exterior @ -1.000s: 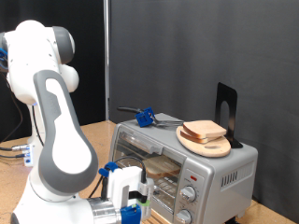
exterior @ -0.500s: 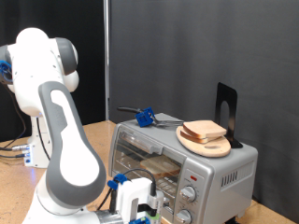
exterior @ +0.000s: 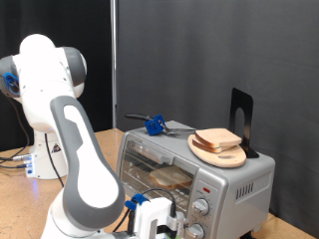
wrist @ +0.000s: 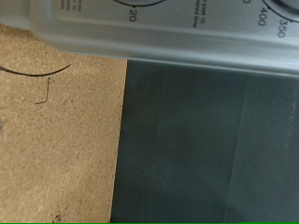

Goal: Make a piece of toast with the oven

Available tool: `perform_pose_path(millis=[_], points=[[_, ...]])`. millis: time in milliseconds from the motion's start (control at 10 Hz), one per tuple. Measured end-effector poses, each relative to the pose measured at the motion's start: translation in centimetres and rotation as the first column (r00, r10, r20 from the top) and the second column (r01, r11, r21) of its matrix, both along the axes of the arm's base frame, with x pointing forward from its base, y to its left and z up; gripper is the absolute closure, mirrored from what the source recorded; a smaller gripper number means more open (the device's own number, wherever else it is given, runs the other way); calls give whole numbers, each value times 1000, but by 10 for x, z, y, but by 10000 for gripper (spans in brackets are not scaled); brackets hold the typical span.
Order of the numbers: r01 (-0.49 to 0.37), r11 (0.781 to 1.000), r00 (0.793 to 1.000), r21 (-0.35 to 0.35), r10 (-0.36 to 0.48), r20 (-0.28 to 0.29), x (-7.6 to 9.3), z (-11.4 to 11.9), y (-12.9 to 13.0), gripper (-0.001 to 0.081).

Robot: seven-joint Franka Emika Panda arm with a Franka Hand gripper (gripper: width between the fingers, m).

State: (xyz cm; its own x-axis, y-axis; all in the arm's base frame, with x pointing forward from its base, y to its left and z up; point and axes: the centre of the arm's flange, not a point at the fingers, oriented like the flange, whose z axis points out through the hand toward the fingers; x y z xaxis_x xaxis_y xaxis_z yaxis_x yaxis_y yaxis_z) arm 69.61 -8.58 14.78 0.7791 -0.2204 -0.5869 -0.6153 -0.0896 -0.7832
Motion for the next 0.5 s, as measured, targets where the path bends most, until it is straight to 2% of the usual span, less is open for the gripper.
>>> perform_pose_path(millis=[500], points=[[-30,999,1000,14,30,-1,1,0,23,-2]])
